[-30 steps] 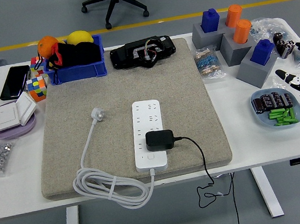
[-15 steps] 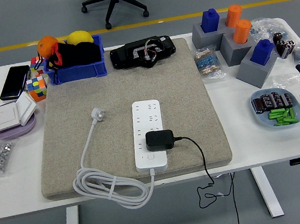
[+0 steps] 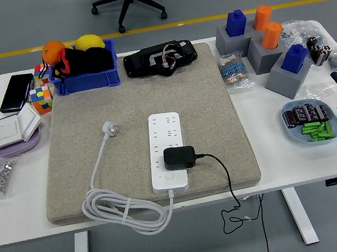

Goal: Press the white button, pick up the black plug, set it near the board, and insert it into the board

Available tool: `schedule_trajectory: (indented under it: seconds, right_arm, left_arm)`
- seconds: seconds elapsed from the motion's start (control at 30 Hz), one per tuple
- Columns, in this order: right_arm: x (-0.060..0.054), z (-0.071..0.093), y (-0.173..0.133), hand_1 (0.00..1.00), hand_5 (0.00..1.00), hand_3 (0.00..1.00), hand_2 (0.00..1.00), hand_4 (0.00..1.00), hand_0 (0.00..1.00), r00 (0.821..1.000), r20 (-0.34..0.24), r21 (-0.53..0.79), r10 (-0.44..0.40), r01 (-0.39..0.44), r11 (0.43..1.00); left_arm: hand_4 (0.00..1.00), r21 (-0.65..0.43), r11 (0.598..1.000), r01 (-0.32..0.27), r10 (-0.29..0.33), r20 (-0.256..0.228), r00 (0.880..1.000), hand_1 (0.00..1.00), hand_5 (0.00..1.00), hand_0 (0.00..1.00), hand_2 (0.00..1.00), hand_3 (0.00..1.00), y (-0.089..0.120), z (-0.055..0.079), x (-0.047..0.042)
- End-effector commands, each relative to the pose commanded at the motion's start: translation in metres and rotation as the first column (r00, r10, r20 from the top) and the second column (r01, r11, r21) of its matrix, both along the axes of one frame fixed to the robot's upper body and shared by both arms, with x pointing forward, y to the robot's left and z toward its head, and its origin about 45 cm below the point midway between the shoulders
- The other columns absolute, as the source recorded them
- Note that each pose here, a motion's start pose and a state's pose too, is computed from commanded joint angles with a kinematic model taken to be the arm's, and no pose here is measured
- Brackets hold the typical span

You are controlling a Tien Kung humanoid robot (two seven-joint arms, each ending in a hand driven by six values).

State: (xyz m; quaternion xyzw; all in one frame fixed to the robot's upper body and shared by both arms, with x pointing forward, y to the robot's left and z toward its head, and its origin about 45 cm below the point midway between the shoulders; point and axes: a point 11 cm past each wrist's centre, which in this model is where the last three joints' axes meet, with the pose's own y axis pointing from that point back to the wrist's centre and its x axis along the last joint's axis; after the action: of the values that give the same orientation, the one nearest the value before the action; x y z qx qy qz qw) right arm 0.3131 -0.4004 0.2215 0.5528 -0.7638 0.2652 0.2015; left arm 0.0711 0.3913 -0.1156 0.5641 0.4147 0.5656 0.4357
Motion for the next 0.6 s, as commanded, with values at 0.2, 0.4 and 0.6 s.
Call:
schedule_trajectory:
  seconds: [0.2, 0.4, 0.6]
  right_arm:
    - [-0.001, 0.005, -0.005, 0.740, 0.589, 0.757, 0.723, 0.998, 0.806, 1.000, 0.016, 0.005, -0.017, 0.017, 1.000]
    - [-0.005, 0.005, -0.008, 0.735, 0.575, 0.756, 0.721, 0.998, 0.799, 0.999, 0.017, 0.014, -0.032, 0.032, 0.999]
    - [-0.009, 0.001, -0.010, 0.731, 0.565, 0.754, 0.719, 0.998, 0.792, 0.999, 0.005, 0.021, -0.044, 0.044, 0.999]
  left_arm:
    - [0.571, 0.000, 1.000, -0.007, 0.007, -0.004, 1.000, 0.497, 0.275, 0.466, 0.509, 0.579, 0.000, 0.000, -0.0033]
    - [0.572, 0.002, 1.000, -0.006, 0.006, -0.015, 1.000, 0.497, 0.275, 0.467, 0.510, 0.579, 0.001, -0.001, -0.0086]
    - [0.572, 0.006, 1.000, -0.009, 0.009, -0.022, 1.000, 0.497, 0.275, 0.467, 0.510, 0.579, 0.003, -0.001, -0.0146]
